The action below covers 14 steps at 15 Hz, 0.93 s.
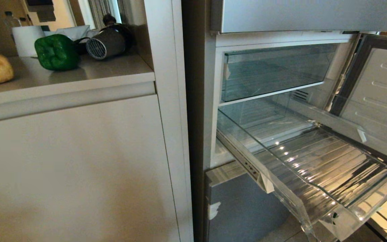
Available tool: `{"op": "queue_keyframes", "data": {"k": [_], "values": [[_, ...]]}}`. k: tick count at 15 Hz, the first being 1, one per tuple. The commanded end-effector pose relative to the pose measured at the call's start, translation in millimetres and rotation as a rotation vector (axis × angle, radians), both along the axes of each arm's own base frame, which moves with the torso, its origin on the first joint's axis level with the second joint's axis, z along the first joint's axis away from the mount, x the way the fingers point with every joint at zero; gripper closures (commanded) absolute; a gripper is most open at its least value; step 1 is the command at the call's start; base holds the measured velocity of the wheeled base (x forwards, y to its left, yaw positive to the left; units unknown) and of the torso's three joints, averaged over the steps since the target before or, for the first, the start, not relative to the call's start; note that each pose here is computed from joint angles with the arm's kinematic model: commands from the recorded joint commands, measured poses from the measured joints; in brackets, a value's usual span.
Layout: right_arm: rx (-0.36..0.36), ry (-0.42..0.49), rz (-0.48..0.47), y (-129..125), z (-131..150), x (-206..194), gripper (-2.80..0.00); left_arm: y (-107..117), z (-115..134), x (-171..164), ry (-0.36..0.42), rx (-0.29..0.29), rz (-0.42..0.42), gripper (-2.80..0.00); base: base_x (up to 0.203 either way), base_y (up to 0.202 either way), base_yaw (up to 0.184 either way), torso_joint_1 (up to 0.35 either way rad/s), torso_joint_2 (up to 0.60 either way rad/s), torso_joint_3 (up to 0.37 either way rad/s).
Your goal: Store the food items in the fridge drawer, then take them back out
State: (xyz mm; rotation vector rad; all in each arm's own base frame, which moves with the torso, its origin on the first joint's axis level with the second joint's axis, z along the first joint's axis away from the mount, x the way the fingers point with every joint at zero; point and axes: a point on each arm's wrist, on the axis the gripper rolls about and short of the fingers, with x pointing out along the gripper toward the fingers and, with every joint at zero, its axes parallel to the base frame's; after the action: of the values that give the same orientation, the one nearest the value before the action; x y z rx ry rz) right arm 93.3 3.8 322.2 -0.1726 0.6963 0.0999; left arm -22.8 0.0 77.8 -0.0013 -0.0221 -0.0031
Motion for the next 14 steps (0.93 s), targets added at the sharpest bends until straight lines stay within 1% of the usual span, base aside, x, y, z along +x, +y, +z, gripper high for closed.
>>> {"op": "queue_keyframes", "data": {"k": [1,2,4,6,8,9,10,13,14], "values": [[-0.014,-0.150,-0.053,-3,-8,-52,0.00,0,-3,1,0.010,0.000,0.000,0.00,0.000,0.000,0.000,0.000,0.00,0.000],[-0.032,-0.217,-0.098,-5,-16,-67,0.00,0,-3,1,0.010,0.000,0.000,0.00,0.000,0.000,0.000,0.000,0.00,0.000],[-0.047,-0.384,-0.166,-8,-32,-101,0.00,0,-3,1,0.010,0.000,0.000,0.00,0.000,0.000,0.000,0.000,0.00,0.000],[-0.042,-0.531,-0.209,-9,-45,-135,0.00,0,-3,1,0.010,0.000,0.000,0.00,0.000,0.000,0.000,0.000,0.00,0.000],[-0.024,-0.634,-0.259,-11,-61,-161,0.00,0,-3,1,0.010,0.000,0.000,0.00,0.000,0.000,0.000,0.000,0.00,0.000],[-0.011,-0.660,-0.287,-11,-69,-168,0.00,0,-3,1,0.010,0.000,0.000,0.00,0.000,0.000,0.000,0.000,0.00,0.000],[-0.004,-0.666,-0.327,-11,-74,-169,0.00,0,-3,1,0.010,0.000,0.000,0.00,0.000,0.000,0.000,0.000,0.00,0.000],[-0.003,-0.636,-0.443,-4,-88,-166,0.00,0,-3,1,0.010,0.000,0.000,0.00,0.000,0.000,0.000,0.000,0.00,0.000],[-0.007,-0.625,-0.451,-3,-96,-165,0.00,0,-3,1,0.010,0.000,0.000,0.00,0.000,0.000,0.000,0.000,0.00,0.000]]}}
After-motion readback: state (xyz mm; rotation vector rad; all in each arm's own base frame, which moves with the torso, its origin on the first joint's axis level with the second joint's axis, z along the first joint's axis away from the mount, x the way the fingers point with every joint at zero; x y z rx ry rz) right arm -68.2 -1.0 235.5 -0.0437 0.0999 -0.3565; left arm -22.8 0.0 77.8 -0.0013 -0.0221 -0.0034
